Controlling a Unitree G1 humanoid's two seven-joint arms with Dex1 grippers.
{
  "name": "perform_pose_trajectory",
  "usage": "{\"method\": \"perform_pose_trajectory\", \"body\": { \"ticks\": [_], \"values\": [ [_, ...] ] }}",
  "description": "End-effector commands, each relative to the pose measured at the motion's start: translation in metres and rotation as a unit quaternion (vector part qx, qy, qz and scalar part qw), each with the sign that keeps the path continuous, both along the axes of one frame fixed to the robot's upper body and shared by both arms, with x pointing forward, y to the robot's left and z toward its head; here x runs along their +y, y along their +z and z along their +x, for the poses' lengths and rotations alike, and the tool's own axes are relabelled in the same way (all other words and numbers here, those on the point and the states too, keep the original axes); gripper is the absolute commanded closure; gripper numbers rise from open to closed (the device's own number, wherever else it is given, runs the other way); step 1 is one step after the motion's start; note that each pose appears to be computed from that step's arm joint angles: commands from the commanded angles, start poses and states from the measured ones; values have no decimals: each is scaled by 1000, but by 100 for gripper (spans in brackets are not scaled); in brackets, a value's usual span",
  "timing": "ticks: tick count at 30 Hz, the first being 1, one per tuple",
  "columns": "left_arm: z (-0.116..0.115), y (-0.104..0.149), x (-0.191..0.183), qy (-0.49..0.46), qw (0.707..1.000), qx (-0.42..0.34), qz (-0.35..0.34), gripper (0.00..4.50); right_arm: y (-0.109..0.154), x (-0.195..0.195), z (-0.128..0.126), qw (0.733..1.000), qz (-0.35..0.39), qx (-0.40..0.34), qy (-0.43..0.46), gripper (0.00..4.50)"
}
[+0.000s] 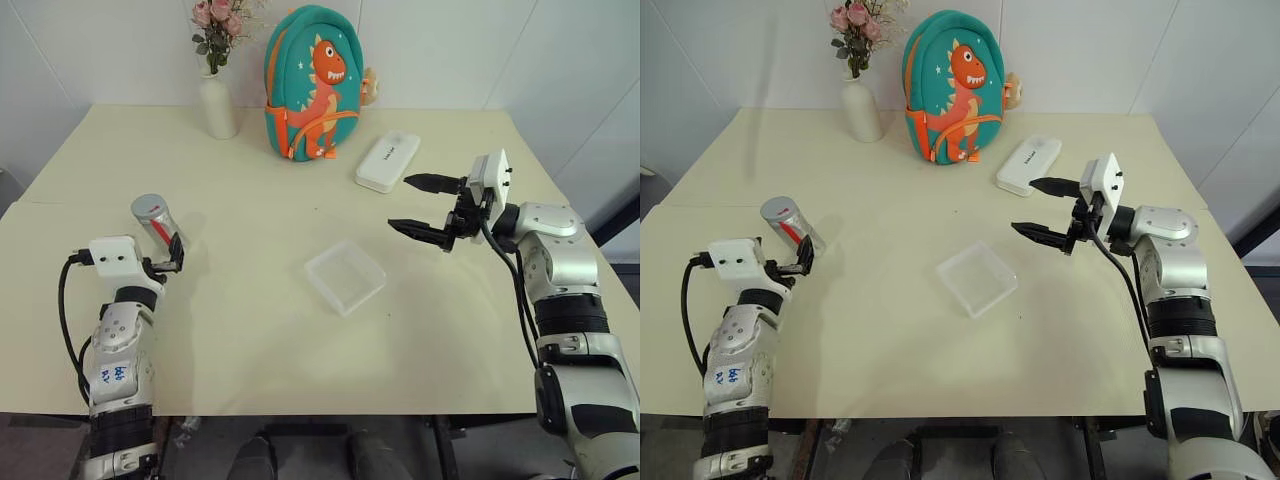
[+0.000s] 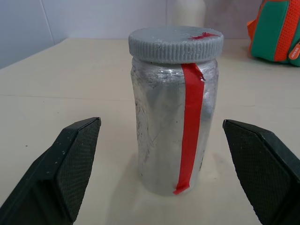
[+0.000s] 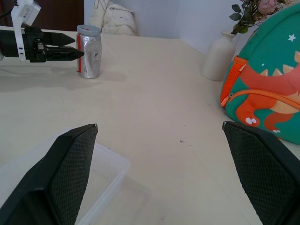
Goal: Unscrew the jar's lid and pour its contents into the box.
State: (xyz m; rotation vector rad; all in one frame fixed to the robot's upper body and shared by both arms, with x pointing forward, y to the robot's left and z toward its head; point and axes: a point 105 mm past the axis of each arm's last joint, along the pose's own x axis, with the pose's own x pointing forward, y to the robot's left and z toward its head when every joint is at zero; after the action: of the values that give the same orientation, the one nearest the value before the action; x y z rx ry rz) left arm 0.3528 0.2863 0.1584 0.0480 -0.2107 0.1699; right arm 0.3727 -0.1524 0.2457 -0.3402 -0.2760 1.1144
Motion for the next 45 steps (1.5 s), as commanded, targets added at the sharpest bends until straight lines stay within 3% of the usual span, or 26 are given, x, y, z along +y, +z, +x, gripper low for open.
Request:
{"method": "perform_pose_trajectory", "body": {
  "ticks": [1,15,28,31,37,45],
  "values": [
    [0,17,5,7,999,-29,18,5,13,5,-4,1000,-2,-30,6,0],
    [26,32,12,-3,999,-46,22,5,12,9,-1,1000,-4,-28,3,0],
    [32,23,6,-11,999,-41,5,5,13,7,2,999,-7,-31,-6,0],
    [33,23,5,-10,999,-42,2,62,13,8,3,999,-7,-31,-8,0],
    [33,20,-1,-24,999,-42,1,245,14,7,3,999,-7,-31,-9,0],
    [29,28,-6,-66,997,-47,17,244,20,9,0,999,-1,-35,-8,0]
  ]
}}
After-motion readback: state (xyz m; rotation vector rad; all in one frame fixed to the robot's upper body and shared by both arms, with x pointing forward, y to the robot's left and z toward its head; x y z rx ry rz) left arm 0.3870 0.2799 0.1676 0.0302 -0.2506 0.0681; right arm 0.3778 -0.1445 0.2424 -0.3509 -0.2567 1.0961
